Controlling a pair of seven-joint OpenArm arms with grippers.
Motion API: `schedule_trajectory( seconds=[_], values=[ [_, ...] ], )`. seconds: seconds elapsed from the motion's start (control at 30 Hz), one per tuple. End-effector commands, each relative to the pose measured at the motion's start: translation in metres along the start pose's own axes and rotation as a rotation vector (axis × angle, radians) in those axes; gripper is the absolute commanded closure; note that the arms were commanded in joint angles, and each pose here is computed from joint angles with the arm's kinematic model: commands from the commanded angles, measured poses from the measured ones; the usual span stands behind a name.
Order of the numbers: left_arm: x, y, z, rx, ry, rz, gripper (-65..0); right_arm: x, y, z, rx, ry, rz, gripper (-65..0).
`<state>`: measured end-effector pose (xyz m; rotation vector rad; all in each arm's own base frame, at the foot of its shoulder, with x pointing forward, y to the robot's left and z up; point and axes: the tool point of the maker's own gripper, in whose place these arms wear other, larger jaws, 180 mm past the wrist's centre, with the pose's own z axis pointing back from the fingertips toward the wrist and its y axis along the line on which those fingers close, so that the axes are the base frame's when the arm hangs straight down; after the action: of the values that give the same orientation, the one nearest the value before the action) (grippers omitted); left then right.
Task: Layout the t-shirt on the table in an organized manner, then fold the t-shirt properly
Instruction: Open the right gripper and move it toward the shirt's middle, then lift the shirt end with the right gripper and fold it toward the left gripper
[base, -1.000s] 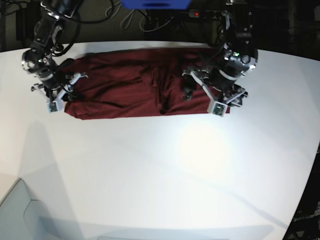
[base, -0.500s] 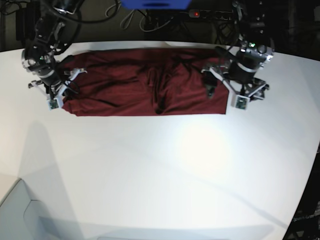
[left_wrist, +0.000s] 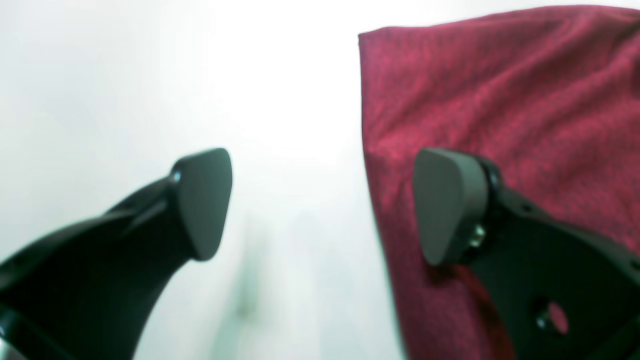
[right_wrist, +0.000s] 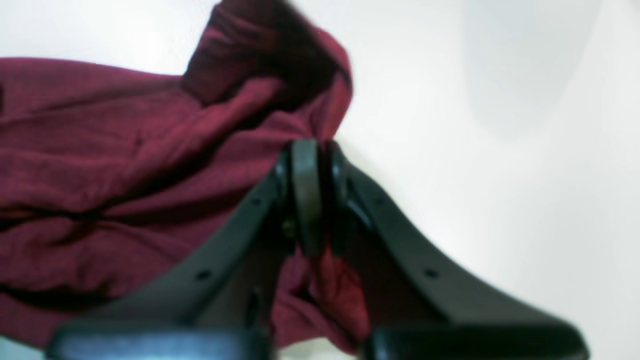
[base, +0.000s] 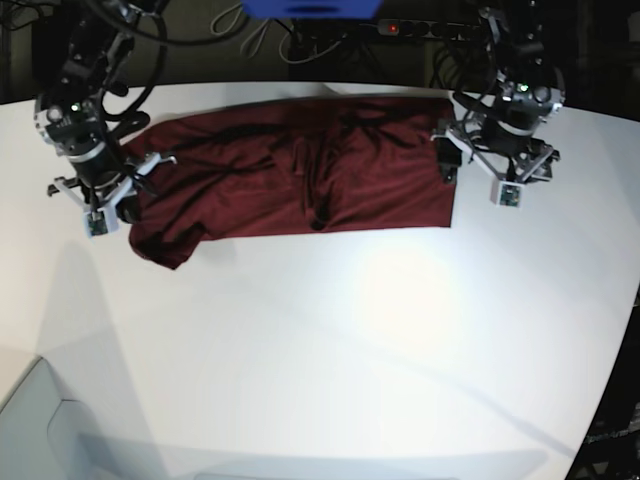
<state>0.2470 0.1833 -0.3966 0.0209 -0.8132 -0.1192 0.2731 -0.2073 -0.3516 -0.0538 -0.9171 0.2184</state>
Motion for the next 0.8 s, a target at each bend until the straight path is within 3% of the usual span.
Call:
schedule_trajectory(
  seconds=[0.0, 0.33, 0.57, 0.77],
  values=[
    [0.012, 0.002, 0.001, 0.001, -0.045, -0.002, -54.8, 0.016, 0.005, 0.002, 0.013, -0.056, 0.010, 0.0],
    [0.022, 0.016, 0.002, 0.037, -0.070, 0.011, -54.8, 0.029, 0.069, 0.021, 0.160, -0.097, 0.123, 0.0],
    [0.025, 0.043, 0.006, 0.107, -0.079, 0.043, -54.8, 0.041, 0.125, 0.023, 0.307, -0.133, 0.171, 0.0],
    [0.021, 0.049, 0.008, 0.122, -0.069, 0.050, -54.8, 0.069, 0.184, 0.028, 0.465, -0.220, 0.237, 0.0]
  ],
)
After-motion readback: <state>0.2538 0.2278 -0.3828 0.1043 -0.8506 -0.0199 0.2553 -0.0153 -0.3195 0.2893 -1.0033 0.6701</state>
